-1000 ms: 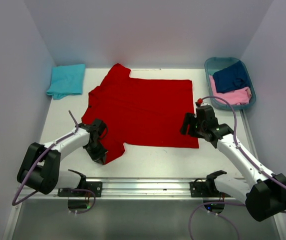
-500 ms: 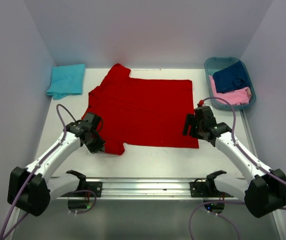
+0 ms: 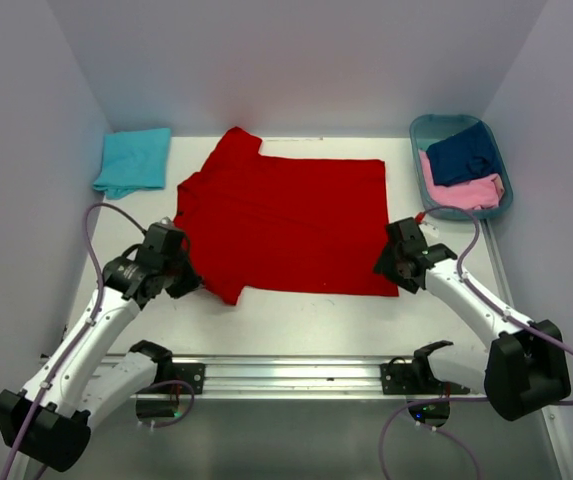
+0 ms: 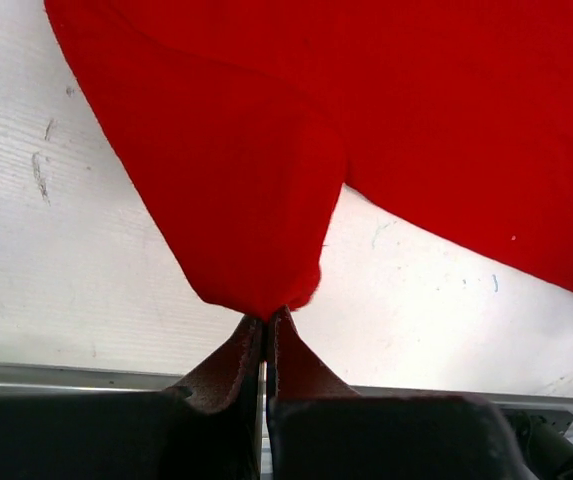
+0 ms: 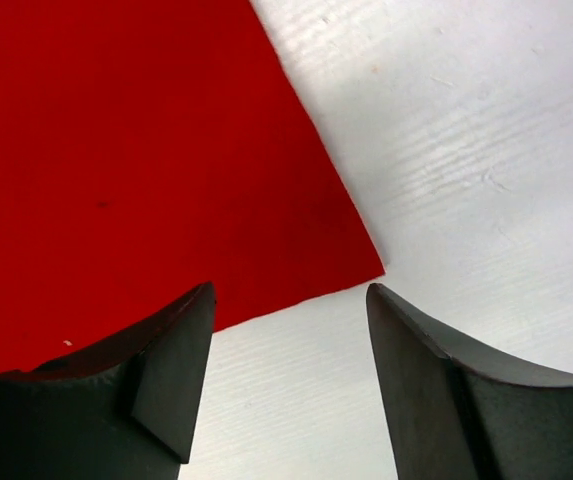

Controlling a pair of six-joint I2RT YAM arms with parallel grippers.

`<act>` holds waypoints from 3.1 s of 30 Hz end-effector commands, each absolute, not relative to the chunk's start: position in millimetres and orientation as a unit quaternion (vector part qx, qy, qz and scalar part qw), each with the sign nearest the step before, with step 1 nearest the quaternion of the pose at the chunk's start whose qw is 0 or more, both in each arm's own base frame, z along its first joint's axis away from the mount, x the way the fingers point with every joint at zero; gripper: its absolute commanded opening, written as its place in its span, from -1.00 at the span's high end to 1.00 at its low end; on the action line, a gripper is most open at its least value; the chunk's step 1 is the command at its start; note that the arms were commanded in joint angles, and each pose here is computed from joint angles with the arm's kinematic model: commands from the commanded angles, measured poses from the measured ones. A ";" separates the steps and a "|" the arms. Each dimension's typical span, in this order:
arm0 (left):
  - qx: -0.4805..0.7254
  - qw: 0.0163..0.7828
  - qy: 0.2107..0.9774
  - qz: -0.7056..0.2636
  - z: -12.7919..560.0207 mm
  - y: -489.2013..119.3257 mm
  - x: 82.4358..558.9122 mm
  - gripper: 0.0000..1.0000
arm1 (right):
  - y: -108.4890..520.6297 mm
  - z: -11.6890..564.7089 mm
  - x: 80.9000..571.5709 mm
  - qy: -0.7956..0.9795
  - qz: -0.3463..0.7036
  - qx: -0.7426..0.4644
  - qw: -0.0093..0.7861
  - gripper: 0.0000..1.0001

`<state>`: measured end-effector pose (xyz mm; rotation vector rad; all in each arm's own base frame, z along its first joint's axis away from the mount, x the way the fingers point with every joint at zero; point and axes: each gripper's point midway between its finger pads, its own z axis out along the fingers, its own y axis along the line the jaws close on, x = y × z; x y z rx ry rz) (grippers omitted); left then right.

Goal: Fold and stack the t-shirts
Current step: Grap the side of the flattened tshirt closest away from the robot with both arms, then fold the flattened tshirt in 1/3 of the way

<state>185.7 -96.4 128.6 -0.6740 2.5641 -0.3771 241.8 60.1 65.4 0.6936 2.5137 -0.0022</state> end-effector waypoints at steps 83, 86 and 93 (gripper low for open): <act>-0.172 0.326 0.924 -0.102 142.1 -81.3 215.5 1.00 | 46.5 89.0 254.9 0.923 -0.043 0.271 0.271 1.00; -0.160 0.349 0.920 -0.076 143.0 -78.9 242.6 1.00 | 48.1 92.3 278.5 0.920 -0.052 0.265 0.285 1.00; -0.148 0.383 0.911 -0.039 163.7 -76.5 287.9 1.00 | 39.9 87.5 315.1 0.918 -0.087 0.257 0.288 1.00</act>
